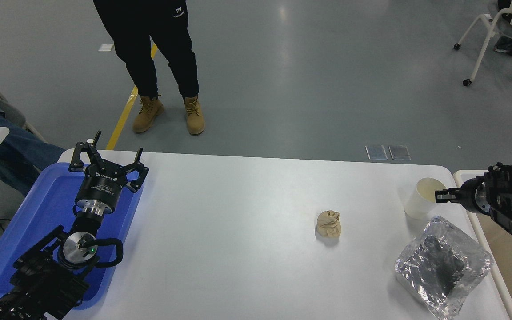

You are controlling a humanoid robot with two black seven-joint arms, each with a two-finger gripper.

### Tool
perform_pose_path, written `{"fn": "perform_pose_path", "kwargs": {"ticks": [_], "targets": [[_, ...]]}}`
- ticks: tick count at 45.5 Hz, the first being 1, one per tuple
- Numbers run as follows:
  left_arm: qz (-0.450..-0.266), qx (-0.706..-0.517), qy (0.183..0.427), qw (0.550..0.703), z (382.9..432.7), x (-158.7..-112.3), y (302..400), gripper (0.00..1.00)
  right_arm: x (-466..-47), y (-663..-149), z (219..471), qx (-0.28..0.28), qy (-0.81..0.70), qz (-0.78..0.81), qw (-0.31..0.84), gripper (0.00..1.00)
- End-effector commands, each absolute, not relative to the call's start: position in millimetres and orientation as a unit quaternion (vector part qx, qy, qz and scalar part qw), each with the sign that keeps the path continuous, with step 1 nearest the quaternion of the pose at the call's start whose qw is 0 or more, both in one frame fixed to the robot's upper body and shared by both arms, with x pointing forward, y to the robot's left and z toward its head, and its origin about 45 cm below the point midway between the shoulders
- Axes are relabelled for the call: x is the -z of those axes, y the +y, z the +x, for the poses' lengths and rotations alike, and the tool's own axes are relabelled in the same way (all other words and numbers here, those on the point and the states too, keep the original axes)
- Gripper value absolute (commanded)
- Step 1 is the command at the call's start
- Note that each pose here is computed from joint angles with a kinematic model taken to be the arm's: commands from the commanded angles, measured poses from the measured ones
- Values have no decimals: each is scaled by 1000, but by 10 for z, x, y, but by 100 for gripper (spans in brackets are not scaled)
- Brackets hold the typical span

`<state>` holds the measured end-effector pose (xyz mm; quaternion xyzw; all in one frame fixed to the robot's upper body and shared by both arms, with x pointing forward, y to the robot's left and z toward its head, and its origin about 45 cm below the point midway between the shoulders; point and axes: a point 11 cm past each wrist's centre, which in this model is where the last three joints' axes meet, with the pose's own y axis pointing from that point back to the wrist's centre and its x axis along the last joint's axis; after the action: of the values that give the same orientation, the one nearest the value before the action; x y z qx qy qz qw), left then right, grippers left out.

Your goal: Pick up paper cup place in dustbin

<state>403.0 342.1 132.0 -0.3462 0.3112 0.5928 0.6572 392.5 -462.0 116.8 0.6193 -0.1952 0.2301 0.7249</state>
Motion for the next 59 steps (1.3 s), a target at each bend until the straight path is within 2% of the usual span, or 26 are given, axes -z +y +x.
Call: {"fn": "perform_pose_path", "kwargs": {"ticks": [1, 15, 28, 37, 59], "targets": [[-346, -593, 311, 657, 4031, -1323, 3423, 100, -1159, -4604, 3924, -229, -195, 621, 724, 0], [-345, -593, 311, 658, 4031, -1320, 3419, 100, -1220, -4542, 3990, -228, -208, 631, 712, 0], [-345, -593, 311, 658, 4031, -1320, 3419, 100, -1587, -4419, 4109, -214, -208, 657, 693, 0], [-345, -593, 311, 658, 4031, -1320, 3419, 100, -2025, -4408, 4090, -201, -197, 669, 688, 0], [-345, -592, 312, 658, 4025, -1315, 3420, 100, -3258, -4171, 4041, -216, -177, 666, 692, 0]]}}
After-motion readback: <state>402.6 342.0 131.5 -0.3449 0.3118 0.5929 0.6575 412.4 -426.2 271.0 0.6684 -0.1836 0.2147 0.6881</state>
